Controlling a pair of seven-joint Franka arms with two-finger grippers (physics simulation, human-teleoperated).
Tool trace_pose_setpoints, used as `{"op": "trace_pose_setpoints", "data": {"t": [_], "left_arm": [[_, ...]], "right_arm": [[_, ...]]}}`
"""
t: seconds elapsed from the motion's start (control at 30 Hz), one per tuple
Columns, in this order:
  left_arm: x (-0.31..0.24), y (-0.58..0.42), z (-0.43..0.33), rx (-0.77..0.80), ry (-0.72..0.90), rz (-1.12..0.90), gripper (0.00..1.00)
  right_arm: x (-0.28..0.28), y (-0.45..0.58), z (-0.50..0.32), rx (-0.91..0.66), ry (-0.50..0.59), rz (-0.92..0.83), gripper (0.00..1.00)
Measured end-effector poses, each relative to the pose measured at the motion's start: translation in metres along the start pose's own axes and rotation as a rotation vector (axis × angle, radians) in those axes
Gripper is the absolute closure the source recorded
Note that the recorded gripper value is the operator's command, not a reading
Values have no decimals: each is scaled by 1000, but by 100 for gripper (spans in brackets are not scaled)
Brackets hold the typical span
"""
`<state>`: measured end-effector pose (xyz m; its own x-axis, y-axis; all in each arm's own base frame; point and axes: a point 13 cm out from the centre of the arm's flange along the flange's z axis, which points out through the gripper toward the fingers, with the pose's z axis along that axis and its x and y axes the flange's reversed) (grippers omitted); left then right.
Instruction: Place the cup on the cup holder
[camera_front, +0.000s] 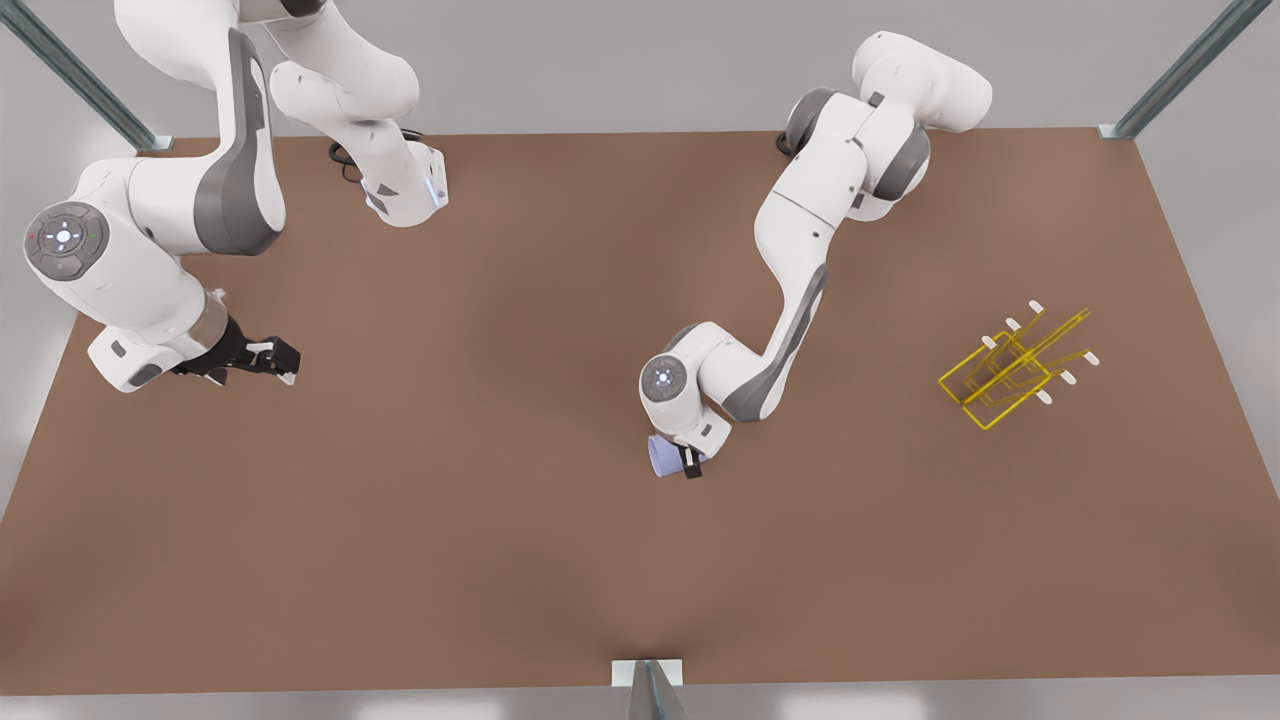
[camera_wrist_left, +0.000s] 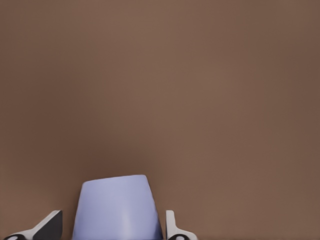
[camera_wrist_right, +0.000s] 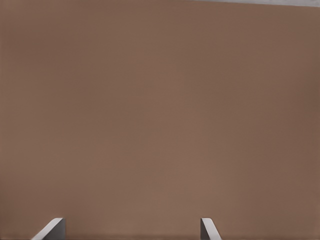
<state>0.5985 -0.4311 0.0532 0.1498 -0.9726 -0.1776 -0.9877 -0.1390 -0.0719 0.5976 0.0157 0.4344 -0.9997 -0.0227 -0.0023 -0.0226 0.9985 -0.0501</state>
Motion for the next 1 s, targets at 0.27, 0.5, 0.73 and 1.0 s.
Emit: {"op": "trace_pose_setpoints", "data": {"t": [0.27,0.5,0.73,1.0], "left_arm": [[9,-2,-4,9,32,-22,0],[17,-3,0,17,60,-36,0],[20,-2,6,17,69,-46,28],[16,-23,-39,41,115,-73,28]], "right_arm": [[1,0,1,0,5,-21,0],[2,-1,1,0,7,-33,0],[1,0,2,1,6,-48,0],[-12,1,1,3,-7,-67,0]]}}
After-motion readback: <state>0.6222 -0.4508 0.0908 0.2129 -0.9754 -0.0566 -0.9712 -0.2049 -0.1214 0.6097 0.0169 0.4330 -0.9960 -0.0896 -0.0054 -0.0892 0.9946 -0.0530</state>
